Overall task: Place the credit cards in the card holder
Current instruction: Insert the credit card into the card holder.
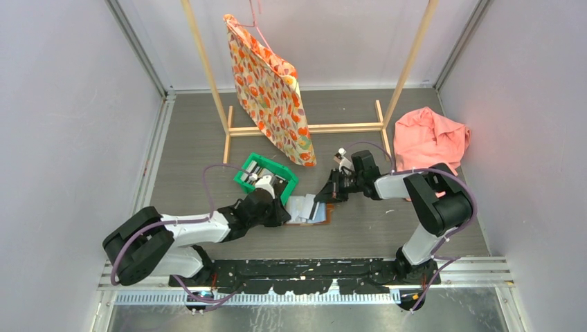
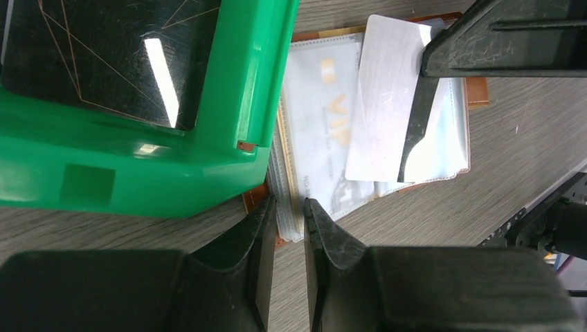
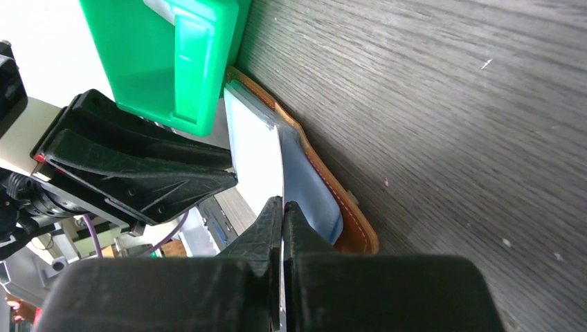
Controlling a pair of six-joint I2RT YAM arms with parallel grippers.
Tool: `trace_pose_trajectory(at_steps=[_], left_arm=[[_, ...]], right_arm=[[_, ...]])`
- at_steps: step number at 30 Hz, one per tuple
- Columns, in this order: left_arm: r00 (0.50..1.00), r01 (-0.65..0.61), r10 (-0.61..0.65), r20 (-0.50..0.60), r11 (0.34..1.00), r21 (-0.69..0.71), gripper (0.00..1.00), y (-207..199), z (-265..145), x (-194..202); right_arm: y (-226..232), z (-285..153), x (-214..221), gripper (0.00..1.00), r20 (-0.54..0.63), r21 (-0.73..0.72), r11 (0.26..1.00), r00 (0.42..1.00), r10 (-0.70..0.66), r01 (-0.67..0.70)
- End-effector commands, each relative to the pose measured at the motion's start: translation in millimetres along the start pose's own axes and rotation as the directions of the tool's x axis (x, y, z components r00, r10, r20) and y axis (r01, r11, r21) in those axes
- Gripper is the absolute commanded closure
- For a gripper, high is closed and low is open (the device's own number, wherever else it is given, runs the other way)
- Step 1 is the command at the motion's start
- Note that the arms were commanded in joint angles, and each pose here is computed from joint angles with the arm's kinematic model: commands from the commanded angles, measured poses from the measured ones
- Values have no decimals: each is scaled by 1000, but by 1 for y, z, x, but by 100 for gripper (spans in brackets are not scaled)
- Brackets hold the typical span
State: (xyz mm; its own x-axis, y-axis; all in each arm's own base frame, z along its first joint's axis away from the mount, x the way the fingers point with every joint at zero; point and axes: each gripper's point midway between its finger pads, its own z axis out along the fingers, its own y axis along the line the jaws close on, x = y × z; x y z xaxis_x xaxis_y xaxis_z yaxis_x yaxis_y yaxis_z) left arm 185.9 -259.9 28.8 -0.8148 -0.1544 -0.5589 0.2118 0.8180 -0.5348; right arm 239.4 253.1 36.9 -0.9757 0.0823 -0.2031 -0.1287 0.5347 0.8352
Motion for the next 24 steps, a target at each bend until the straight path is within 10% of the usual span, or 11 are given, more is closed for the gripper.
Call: trace_pose_trajectory(at_steps=[1, 24], left_arm=[[999, 18, -18, -32, 1000, -13, 78, 1, 4, 6], [998, 31, -30, -62, 999, 8, 77, -3, 6, 12]], right_arm=[[0, 3, -3, 99, 16, -4, 1000, 1000, -22, 22], [-4, 14, 18, 99, -112, -6, 996, 990, -91, 91]])
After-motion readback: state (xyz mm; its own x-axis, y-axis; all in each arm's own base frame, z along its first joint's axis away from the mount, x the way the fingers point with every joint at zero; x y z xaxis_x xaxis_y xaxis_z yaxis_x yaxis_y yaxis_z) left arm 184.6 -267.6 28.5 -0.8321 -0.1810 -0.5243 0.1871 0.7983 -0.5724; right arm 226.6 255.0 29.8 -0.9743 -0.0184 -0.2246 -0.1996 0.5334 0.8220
